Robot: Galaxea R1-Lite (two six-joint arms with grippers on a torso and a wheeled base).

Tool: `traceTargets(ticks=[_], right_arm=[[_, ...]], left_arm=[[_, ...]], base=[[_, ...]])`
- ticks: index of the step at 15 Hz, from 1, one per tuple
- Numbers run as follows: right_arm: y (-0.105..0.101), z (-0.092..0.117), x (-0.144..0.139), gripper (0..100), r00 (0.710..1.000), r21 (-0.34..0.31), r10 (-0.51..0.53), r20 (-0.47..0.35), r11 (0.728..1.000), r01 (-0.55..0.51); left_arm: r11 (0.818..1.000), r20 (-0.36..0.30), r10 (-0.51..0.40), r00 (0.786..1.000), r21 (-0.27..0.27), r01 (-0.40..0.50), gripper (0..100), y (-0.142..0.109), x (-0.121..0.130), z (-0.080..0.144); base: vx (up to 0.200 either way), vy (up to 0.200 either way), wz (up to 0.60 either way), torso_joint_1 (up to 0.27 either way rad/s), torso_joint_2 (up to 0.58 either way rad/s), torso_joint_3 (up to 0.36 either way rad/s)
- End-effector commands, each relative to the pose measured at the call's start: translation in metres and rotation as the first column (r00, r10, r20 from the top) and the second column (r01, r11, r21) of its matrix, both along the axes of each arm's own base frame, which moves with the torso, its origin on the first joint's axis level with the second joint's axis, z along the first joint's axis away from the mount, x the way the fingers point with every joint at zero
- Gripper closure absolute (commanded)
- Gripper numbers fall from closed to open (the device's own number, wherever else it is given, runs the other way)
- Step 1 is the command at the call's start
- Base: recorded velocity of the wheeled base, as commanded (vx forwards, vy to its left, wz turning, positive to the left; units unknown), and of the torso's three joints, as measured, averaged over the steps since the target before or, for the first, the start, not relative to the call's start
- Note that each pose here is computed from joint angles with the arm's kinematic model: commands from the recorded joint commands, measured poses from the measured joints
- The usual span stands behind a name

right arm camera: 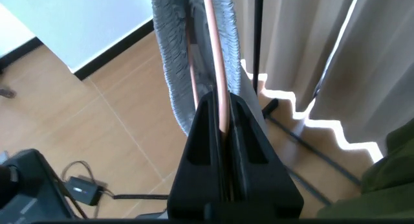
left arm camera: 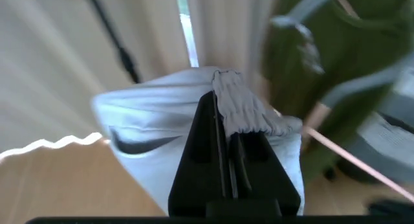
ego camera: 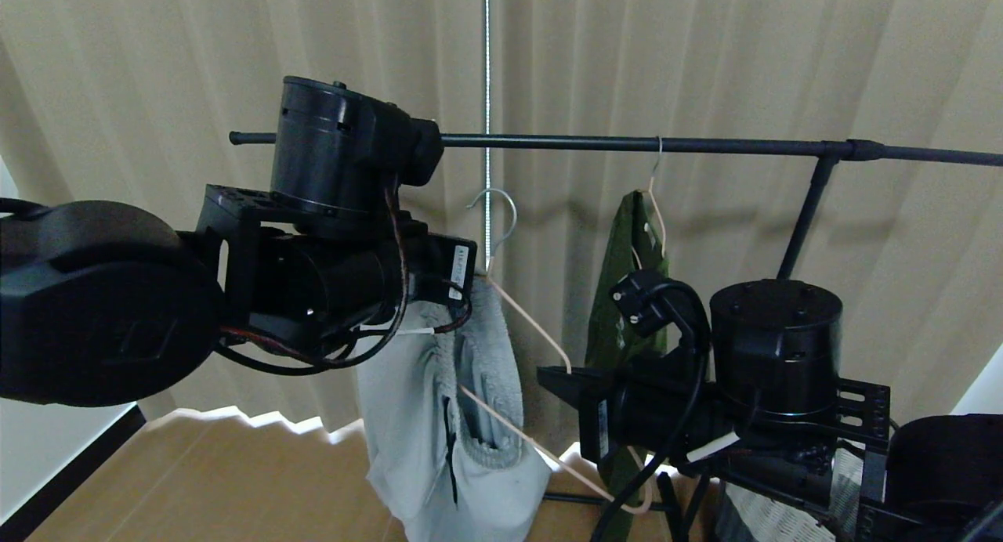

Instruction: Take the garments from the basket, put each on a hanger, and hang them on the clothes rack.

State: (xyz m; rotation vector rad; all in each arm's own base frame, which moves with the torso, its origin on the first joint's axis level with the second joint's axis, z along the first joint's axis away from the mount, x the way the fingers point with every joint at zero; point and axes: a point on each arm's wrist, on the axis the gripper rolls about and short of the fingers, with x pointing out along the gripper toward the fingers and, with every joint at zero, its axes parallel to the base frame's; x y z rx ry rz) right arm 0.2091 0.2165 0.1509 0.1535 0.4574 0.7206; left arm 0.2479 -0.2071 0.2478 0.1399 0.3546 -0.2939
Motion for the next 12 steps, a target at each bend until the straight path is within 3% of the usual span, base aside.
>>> traceTargets(ticks=[1,8,12], right_arm=[[-0.001,0.002,-0.001,100,1.0,-0.005,0.006,0.016,1.0,-0.006],[-0.006,0.007,0.004,100,0.997,0.002,-0.006,0.074,1.0,0.006],[-0.018,0.022,0.004,100,0.992,0.022,-0.028,0.125,0.999,0.025]], left_arm=[[0.999,0.007,-0.037,0.999,-0.022,0.037,100,0.003,-0.005,0.006],[0.996,0.007,-0.09,0.996,-0.004,0.09,100,0.016,-0.021,0.008],[0.994,-0.019,-0.105,0.994,0.023,0.105,100,0.022,-0.028,-0.002]], base=[[0.0,0.0,0.0,0.0,0.0,0.0],[0.0,0.0,0.0,0.0,0.0,0.0],[0.0,0.0,0.0,0.0,0.0,0.0]])
